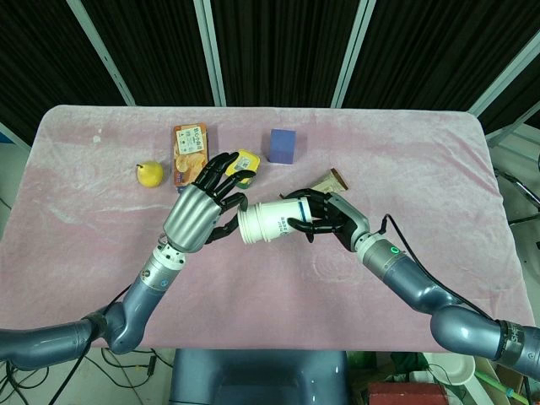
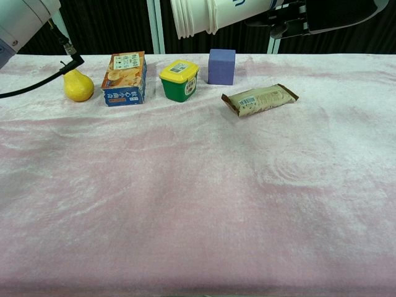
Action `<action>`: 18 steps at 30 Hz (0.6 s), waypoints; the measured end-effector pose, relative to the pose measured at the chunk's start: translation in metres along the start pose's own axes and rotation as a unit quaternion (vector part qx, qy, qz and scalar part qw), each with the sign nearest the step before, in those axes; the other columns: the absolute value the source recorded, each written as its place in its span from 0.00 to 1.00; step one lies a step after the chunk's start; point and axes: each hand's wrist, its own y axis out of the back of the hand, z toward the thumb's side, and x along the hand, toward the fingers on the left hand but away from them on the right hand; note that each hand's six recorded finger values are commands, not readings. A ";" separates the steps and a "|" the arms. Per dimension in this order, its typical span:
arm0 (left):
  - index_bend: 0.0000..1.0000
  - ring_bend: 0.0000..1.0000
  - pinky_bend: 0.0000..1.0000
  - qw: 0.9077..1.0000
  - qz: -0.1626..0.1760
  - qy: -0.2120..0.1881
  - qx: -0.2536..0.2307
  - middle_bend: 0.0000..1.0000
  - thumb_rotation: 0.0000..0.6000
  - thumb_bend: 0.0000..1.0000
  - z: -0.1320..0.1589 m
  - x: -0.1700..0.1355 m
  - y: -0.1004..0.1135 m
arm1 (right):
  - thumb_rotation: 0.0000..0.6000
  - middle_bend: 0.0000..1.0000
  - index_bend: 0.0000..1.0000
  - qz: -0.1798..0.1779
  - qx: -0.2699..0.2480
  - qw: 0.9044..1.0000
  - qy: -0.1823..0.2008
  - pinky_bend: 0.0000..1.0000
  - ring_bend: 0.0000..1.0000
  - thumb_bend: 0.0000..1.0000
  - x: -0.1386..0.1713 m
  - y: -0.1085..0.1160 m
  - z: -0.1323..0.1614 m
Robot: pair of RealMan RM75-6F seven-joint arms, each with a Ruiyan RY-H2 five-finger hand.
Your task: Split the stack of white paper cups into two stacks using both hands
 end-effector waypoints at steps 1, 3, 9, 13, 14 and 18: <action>0.61 0.00 0.11 1.000 0.000 0.000 0.000 0.24 1.00 0.64 0.000 0.000 0.000 | 1.00 0.66 0.86 0.000 0.000 1.000 -0.001 0.70 0.75 0.64 0.000 0.001 0.000; 0.61 0.00 0.11 1.000 -0.001 -0.001 0.001 0.24 1.00 0.64 0.000 0.000 0.000 | 1.00 0.66 0.86 -0.001 0.000 1.000 -0.002 0.70 0.75 0.64 0.001 0.002 -0.001; 0.61 0.00 0.11 1.000 0.004 0.001 0.004 0.24 1.00 0.64 -0.003 -0.003 0.003 | 1.00 0.66 0.86 -0.008 0.000 1.000 -0.002 0.70 0.75 0.65 0.004 0.009 -0.001; 0.61 0.00 0.11 1.000 0.005 0.004 0.004 0.24 1.00 0.64 -0.008 -0.008 0.007 | 1.00 0.66 0.86 -0.016 0.010 1.000 0.000 0.70 0.75 0.65 0.007 0.017 -0.002; 0.61 0.00 0.11 1.000 0.004 0.005 0.004 0.24 1.00 0.64 -0.010 -0.010 0.008 | 1.00 0.66 0.86 -0.019 0.015 1.000 0.001 0.70 0.75 0.65 0.008 0.020 -0.002; 0.61 0.00 0.11 1.000 -0.002 0.013 0.013 0.24 1.00 0.64 -0.020 -0.017 0.013 | 1.00 0.66 0.86 -0.034 0.046 0.998 0.004 0.70 0.75 0.65 0.012 0.031 -0.006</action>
